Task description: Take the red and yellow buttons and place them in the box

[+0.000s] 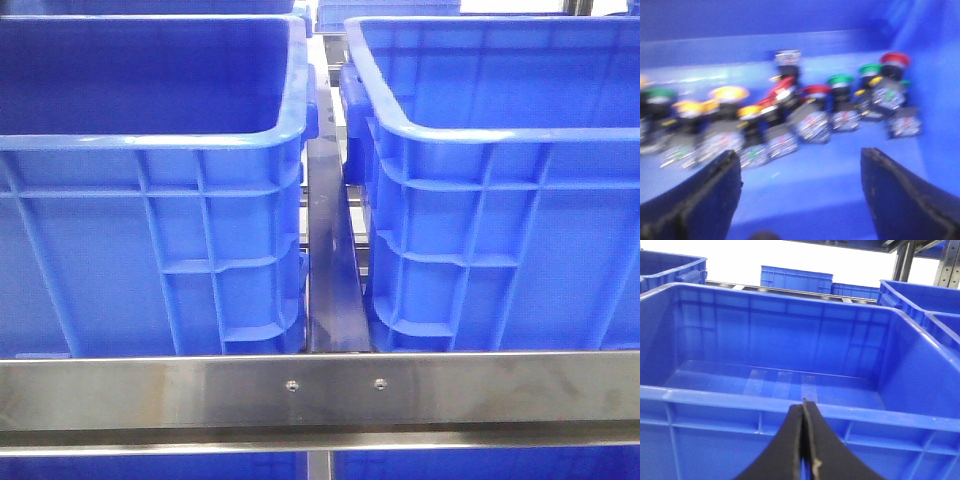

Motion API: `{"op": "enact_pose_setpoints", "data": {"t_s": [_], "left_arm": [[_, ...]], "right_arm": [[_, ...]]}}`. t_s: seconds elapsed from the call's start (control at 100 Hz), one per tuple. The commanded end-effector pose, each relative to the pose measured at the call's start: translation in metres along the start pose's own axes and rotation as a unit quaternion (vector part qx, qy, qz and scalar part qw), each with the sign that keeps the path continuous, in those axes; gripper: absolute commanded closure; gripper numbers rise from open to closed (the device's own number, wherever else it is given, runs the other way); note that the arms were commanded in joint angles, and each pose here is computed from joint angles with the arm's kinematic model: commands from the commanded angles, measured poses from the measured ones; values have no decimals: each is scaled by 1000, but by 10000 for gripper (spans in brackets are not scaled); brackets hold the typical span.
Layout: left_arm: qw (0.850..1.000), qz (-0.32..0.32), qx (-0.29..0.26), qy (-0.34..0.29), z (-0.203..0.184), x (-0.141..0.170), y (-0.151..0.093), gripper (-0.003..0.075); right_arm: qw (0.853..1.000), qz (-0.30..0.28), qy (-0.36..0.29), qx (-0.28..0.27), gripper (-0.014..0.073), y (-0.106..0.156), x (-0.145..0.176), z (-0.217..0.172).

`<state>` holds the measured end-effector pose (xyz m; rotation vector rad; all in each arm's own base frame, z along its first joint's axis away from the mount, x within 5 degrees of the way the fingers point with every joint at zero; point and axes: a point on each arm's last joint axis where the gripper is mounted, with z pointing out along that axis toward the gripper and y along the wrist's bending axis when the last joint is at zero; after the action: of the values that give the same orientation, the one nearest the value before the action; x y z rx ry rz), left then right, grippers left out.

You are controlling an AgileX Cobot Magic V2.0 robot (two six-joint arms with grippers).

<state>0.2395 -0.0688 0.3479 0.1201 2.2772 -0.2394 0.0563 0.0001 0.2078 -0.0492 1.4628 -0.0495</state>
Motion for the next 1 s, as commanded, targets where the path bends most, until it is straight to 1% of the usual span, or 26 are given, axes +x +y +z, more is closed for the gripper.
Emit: {"op": "enact_pose_setpoints", "data": {"t_s": [0.0,0.11,0.25,0.32,0.44,0.68,0.99], "left_arm": [[998,1,23,-50,6,-21,-14,260],[999,-3,27,-30,32,-25,-25,260],[1000,-10,18,-3,67,-25,-35,260],[1000,-19,6,6,82,-26,-38,260],[998,-53,-14,17,102,-26,-37,260],[994,-100,-49,23,122,-21,-32,260],[988,-127,-87,24,138,-15,-26,260]], "right_arm": [[999,-5,-51,4,663,-1,-9,-2],[999,-5,-51,4,663,-1,-9,-2],[999,-5,-51,4,663,-1,-9,-2],[999,-5,-51,4,663,-1,-9,-2],[999,-5,-51,4,663,-1,-9,-2],[999,-5,-51,4,663,-1,-9,-2],[999,-5,-51,4,663,-1,-9,-2]]}}
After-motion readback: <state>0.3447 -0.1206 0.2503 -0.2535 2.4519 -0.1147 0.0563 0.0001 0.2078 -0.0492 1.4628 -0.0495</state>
